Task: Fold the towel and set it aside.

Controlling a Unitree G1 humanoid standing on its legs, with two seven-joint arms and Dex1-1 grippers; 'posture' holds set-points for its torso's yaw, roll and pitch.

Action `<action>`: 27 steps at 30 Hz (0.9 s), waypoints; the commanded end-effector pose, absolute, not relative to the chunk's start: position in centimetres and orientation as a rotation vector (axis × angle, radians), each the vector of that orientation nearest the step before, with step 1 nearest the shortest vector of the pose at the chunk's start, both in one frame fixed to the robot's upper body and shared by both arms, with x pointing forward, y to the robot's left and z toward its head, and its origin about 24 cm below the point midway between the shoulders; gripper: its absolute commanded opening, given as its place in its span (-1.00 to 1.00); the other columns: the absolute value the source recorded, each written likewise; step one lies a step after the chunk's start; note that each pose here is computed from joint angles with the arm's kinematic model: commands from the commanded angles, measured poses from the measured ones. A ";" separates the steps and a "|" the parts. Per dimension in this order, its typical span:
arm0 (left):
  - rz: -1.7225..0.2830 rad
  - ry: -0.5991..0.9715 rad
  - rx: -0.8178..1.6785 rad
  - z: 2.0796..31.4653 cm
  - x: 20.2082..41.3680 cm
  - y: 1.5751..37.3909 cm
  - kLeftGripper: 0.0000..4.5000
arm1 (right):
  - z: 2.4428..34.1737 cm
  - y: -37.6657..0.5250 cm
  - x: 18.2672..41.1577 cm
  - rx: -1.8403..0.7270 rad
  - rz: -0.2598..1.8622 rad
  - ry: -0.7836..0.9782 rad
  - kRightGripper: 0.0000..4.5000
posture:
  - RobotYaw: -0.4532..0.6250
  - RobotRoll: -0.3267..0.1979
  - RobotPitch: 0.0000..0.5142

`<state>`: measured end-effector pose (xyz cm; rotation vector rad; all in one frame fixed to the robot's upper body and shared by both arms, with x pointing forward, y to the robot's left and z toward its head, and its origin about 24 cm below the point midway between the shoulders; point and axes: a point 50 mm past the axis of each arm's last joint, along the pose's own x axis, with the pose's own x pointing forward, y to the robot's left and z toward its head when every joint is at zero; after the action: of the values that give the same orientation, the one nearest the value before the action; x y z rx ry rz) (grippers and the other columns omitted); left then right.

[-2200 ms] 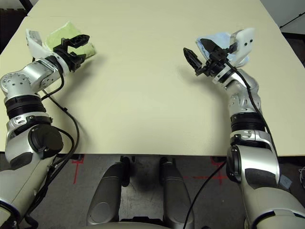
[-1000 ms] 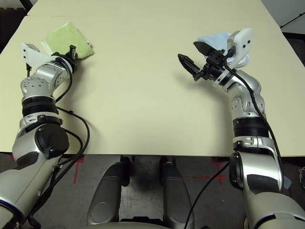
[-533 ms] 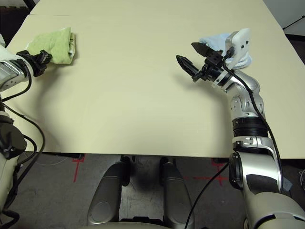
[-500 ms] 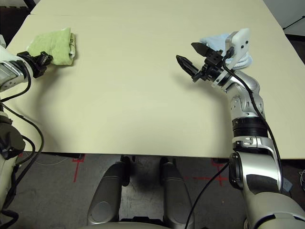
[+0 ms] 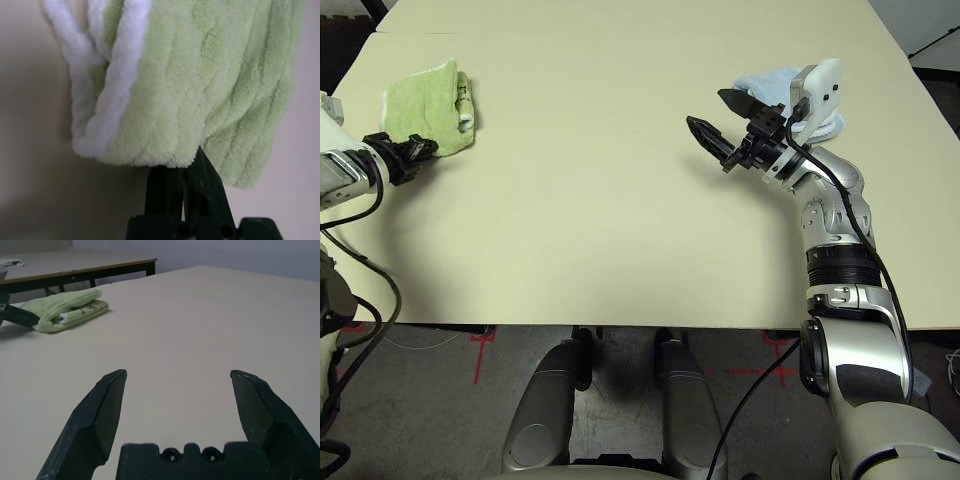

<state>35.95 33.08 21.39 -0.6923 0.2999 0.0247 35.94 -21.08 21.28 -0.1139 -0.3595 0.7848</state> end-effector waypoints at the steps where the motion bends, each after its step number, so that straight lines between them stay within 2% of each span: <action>1: 0.071 0.263 -0.660 22.4 35.2 34.6 -0.99 | 21.1 -20.9 35.7 -0.126 0.802 -0.352 1.00 | 0.05 0.25 0.06; 6: 0.046 0.205 -0.603 24.3 35.3 34.6 -0.99 | 21.0 -20.8 35.7 -0.124 0.808 -0.349 1.00 | 0.06 0.25 0.06; 11: 0.034 0.214 -0.595 24.5 35.4 34.4 -0.99 | 21.0 -20.7 35.8 -0.121 0.811 -0.350 1.00 | 0.06 0.25 0.06; 14: 0.071 0.243 -0.588 23.8 35.3 34.8 -0.68 | 21.1 -20.7 35.8 -0.123 0.811 -0.353 1.00 | 0.05 0.25 0.06; 24: 0.152 0.290 -0.523 23.1 34.3 36.2 0.99 | 21.1 -20.7 35.7 -0.122 0.813 -0.354 1.00 | 0.05 0.25 0.07; 27: 0.127 0.332 -0.472 23.4 33.7 36.4 0.99 | 21.2 -20.7 35.7 -0.122 0.813 -0.355 1.00 | 0.06 0.25 0.07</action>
<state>34.39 35.92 23.42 -0.5114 0.2949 0.1237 35.95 -20.59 21.22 -0.1200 -0.3551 0.8035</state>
